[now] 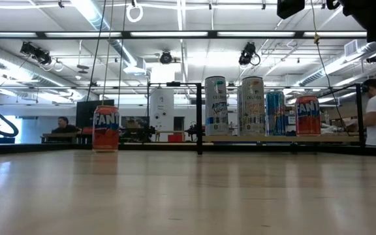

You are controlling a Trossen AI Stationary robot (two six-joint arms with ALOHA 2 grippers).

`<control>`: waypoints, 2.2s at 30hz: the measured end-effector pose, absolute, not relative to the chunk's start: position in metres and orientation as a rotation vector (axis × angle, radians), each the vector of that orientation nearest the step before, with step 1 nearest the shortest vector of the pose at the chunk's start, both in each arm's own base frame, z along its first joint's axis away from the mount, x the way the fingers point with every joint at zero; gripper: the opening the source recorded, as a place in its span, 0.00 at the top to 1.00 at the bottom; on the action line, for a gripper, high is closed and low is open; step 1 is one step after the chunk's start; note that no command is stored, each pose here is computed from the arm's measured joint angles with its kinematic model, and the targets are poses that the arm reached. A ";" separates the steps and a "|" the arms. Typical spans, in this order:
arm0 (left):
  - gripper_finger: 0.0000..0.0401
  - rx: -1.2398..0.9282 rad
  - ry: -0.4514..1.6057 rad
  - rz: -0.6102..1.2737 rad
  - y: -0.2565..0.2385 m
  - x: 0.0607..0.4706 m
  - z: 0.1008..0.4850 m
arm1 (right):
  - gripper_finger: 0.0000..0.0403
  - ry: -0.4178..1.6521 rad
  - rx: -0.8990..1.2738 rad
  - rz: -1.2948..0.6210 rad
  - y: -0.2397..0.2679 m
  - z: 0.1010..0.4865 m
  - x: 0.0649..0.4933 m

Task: Place canned beverage on shelf
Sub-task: Put the blue soda can on the shelf aligned with the other blue soda can

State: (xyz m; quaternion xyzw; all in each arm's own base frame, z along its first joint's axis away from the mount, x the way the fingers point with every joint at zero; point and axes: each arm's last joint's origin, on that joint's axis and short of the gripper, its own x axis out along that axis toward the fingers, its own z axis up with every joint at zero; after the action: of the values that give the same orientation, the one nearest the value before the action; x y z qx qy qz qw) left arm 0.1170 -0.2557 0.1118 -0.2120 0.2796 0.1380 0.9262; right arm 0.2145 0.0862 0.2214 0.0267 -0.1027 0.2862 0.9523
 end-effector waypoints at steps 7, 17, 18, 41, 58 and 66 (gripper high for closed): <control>0.21 -0.435 0.571 0.274 -0.257 0.117 0.112 | 0.20 -0.208 0.054 0.582 0.086 0.221 0.215; 0.32 -0.352 0.566 0.280 -0.252 0.126 0.112 | 0.20 -0.209 0.054 0.582 0.086 0.221 0.214; 0.34 -0.351 0.566 0.284 -0.252 0.128 0.112 | 0.20 -0.208 0.054 0.582 0.086 0.221 0.215; 0.40 -0.272 0.578 0.154 -0.249 0.169 0.137 | 0.20 -0.212 0.125 0.396 0.081 0.223 0.217; 0.39 -0.118 0.603 -0.056 -0.214 0.257 0.210 | 0.20 -0.248 0.084 0.426 0.081 0.225 0.216; 0.39 -0.124 0.584 -0.111 -0.183 0.296 0.236 | 0.11 -0.253 0.029 0.322 0.079 0.225 0.217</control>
State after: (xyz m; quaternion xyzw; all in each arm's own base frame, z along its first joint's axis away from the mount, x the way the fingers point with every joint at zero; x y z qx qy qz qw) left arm 0.2961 -0.1834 0.2363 -0.0613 0.2874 -0.0547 0.9543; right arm 0.2172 0.0786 0.2249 0.0144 -0.1254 0.1599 0.9790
